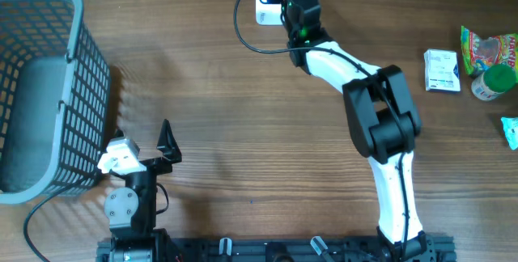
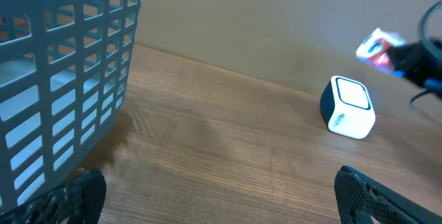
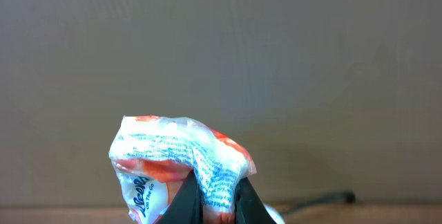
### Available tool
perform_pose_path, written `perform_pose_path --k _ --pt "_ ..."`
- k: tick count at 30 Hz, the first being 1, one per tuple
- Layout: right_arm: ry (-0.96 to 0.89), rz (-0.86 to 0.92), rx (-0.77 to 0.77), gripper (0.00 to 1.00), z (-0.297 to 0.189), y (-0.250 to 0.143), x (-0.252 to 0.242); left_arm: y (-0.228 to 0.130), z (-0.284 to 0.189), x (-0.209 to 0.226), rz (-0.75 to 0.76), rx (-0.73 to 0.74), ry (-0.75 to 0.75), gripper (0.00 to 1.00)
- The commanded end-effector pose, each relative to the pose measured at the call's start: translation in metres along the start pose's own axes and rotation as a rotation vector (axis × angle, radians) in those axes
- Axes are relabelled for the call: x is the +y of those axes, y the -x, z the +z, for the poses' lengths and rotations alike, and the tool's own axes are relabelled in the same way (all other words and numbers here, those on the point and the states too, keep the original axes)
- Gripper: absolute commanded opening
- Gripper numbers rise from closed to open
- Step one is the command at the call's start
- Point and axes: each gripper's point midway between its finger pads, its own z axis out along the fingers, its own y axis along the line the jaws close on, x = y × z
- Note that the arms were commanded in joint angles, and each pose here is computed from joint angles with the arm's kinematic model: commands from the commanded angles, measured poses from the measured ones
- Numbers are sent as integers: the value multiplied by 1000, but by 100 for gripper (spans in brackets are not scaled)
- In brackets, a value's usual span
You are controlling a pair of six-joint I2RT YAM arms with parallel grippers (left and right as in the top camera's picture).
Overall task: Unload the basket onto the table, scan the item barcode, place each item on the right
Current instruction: 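Hold the tissue pack up to the scanner face, then carry the tissue pack to the far right and release it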
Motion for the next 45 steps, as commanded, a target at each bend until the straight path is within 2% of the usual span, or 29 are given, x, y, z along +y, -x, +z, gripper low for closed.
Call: perform_pose_path --k 1,10,14,17,21,23,26,29,32,37,38,41,45 --pt "-26 -26 37 5 7 -25 -11 -2 0 -2 -5 5 -14 100" --pt "-31 -31 57 5 7 -30 -12 -2 0 -2 -5 5 -13 100" --pt "-36 -49 102 5 -3 -2 -5 -2 0 -2 -5 5 -13 100" --pt "-64 -139 149 4 -23 42 -4 -2 0 -2 -5 5 -13 100" --pt "-287 -262 212 5 -76 110 -38 -2 0 -2 -5 5 -14 100" --pt "-455 -328 274 5 -120 141 -68 -2 0 -2 -5 5 -13 100" --pt "-699 -455 409 5 -185 159 -118 -2 0 -2 -5 5 -13 100" --pt "-909 -543 600 4 -248 152 -168 -2 0 -2 -5 5 -13 100" --pt "-1060 -502 751 5 -292 134 -211 -2 0 -2 -5 5 -13 100" --pt "-1281 -260 923 4 -355 83 -291 -2 0 -2 -5 5 -14 100" --pt "-1340 -135 978 5 -378 53 -325 -2 0 -2 -5 5 -13 100" --pt "-1397 11 981 5 -399 24 -360 -2 0 -2 -5 5 -13 100" --pt "-1448 148 909 5 -414 6 -394 -2 0 -2 -5 5 -13 100"
